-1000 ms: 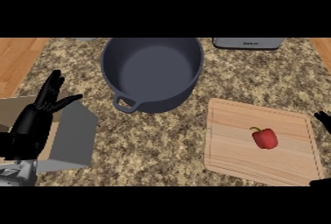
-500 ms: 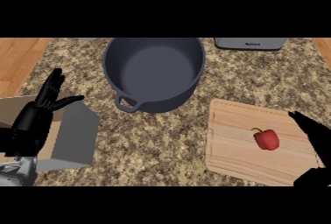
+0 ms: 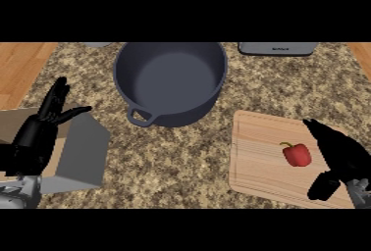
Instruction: Pick the bell pepper from the cutting board and place it in the pot
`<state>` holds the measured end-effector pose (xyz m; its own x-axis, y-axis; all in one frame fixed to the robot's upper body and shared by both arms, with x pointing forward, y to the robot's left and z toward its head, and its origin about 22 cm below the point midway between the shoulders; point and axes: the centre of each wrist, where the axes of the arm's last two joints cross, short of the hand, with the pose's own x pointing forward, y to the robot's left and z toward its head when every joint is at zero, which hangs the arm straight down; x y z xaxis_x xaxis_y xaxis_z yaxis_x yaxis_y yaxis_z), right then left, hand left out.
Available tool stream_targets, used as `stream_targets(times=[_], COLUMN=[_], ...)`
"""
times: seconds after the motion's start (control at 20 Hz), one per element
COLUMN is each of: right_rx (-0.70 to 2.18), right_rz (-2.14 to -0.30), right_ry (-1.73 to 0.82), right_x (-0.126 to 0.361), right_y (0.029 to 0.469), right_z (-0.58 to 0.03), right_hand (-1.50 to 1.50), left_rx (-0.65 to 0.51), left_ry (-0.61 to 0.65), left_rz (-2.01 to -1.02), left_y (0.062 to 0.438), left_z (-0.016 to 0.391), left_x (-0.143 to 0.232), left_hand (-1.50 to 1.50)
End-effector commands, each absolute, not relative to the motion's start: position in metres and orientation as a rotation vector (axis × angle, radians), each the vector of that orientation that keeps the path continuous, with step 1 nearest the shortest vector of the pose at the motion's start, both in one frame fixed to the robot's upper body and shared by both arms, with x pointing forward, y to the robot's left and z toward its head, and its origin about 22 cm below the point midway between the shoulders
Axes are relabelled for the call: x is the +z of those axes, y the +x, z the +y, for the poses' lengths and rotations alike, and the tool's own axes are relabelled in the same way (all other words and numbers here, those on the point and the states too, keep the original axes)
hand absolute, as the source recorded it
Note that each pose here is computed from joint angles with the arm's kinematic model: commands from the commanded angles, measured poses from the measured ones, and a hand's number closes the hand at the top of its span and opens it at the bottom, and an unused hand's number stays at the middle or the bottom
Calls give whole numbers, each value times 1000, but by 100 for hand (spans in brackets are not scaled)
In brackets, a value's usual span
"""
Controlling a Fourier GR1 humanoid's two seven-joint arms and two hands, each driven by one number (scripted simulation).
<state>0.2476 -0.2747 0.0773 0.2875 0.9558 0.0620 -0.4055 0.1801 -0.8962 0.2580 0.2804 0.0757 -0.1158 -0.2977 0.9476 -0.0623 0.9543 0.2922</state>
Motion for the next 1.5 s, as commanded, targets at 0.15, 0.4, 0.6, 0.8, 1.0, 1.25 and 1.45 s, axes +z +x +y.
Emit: stream_targets(times=[0.15,0.4,0.6,0.8,1.0,1.25,1.45], right_rx=[1115,1112,1116,1124,1129,1241,1218], right_rz=[-699,-644,-621,-630,-621,-654,-685], right_ry=[-903,-912,-937,-929,-925,-891,-906], right_x=[64,62,39,38,32,13,16], right_y=[262,284,283,285,291,284,295], right_z=[-244,-253,-251,-246,-251,-249,-259], right_hand=[-150,-150,-150,-150,-150,150,150], left_rx=[-177,-167,-160,-161,-157,-150,-139], left_ry=[417,411,405,432,414,426,414], left_rz=[-1414,-1423,-1403,-1421,-1406,-1414,-1391], left_y=[242,243,234,240,234,242,234], left_z=[315,323,318,319,322,323,323], left_x=[33,36,24,31,30,33,26], left_hand=[0,0,0,0,0,0,0])
